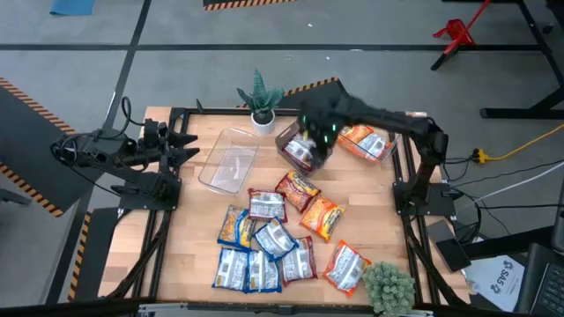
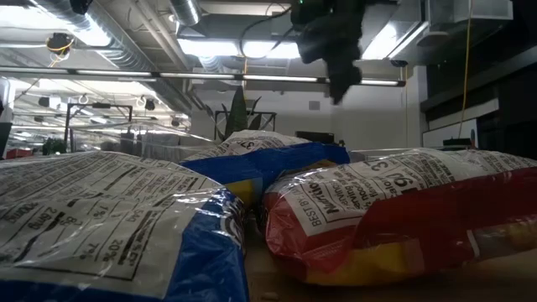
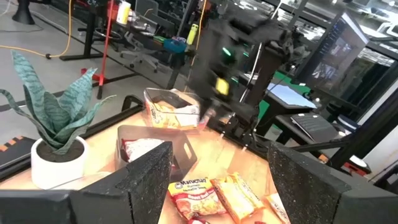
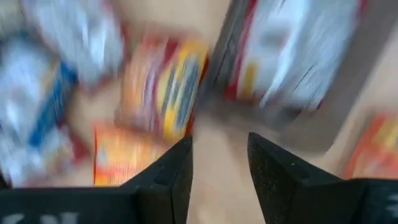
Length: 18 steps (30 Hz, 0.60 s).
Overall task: Sort Maruchan noodles
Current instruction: Put the orange noodle pack into the right transparent bin
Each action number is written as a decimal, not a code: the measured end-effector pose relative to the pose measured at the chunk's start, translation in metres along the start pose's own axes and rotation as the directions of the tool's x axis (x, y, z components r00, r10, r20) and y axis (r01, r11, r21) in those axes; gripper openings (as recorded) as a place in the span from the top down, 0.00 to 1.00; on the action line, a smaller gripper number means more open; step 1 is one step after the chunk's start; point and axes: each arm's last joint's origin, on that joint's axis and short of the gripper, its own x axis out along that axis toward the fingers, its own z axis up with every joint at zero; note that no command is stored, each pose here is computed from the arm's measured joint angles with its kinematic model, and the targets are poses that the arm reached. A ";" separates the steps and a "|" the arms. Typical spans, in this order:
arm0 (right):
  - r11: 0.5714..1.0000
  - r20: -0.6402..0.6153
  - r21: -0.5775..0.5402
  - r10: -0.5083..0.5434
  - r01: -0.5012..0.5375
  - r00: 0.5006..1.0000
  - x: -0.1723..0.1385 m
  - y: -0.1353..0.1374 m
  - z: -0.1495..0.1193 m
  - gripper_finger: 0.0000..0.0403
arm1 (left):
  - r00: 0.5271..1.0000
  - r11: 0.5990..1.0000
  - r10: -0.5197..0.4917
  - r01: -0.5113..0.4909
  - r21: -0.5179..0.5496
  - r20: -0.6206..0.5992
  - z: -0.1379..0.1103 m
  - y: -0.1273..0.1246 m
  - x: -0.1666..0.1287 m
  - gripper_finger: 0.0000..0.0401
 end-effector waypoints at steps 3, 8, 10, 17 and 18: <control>1.000 -0.107 -0.023 -0.018 0.015 0.994 0.015 0.034 -0.021 0.66 | 1.000 1.000 -0.001 0.001 0.001 -0.001 0.000 0.000 0.000 0.36; 0.999 -0.179 0.040 -0.028 0.036 0.983 0.041 0.074 -0.061 0.65 | 1.000 1.000 -0.018 0.018 0.008 -0.022 -0.001 0.000 0.000 0.36; 0.995 -0.213 0.081 -0.043 0.061 0.976 0.055 0.082 -0.077 0.60 | 0.999 1.000 -0.020 0.021 0.016 -0.038 -0.003 0.000 0.000 0.36; 0.981 -0.144 0.193 0.028 0.001 0.989 0.111 0.085 -0.102 0.31 | 0.998 0.999 -0.021 0.022 0.026 -0.056 -0.004 0.001 0.000 0.36; 0.977 -0.123 0.212 0.040 -0.013 0.992 0.118 0.083 -0.102 0.27 | 0.998 0.999 -0.021 0.023 0.026 -0.056 -0.004 0.001 0.000 0.36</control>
